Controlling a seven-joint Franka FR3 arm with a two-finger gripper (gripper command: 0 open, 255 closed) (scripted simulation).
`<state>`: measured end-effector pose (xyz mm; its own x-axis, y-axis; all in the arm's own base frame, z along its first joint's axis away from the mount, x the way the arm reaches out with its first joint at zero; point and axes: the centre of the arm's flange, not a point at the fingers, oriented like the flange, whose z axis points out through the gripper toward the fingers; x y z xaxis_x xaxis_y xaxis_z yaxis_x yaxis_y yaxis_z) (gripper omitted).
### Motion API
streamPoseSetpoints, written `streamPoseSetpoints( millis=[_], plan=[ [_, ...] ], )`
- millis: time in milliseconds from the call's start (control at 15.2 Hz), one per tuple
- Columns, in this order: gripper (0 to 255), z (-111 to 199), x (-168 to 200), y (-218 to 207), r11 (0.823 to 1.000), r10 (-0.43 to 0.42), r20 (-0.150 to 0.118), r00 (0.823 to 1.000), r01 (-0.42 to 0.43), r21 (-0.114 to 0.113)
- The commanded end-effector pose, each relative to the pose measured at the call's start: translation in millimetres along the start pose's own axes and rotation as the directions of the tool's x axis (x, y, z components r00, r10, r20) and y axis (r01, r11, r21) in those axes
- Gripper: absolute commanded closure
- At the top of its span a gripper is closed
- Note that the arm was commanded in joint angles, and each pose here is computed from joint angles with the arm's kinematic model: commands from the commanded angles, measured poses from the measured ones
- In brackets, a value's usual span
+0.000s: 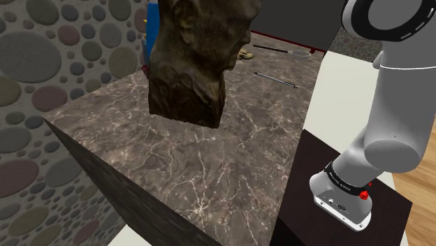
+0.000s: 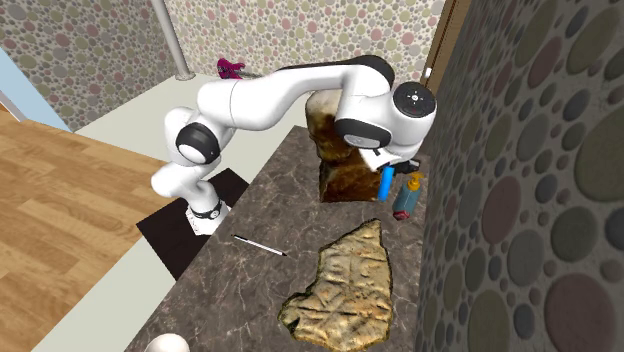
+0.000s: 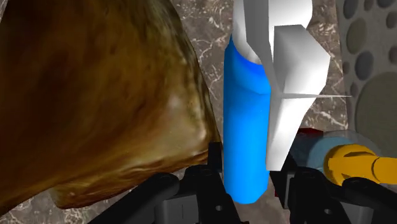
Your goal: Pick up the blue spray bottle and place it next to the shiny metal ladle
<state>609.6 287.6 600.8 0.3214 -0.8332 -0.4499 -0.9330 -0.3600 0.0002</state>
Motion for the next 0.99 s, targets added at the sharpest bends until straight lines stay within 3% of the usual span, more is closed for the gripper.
streamPoseSetpoints(
  millis=[0, 528, 924],
  plan=[
    [255, -9, -6, 0, 1.0, -0.001, 0.001, 1.0, 0.001, -0.001],
    [255, -46, -24, 0, 1.0, -0.001, 0.001, 1.0, 0.001, -0.001],
    [255, -73, 30, 51, 1.0, -0.001, 0.001, 1.0, 0.001, -0.001]
  ],
)
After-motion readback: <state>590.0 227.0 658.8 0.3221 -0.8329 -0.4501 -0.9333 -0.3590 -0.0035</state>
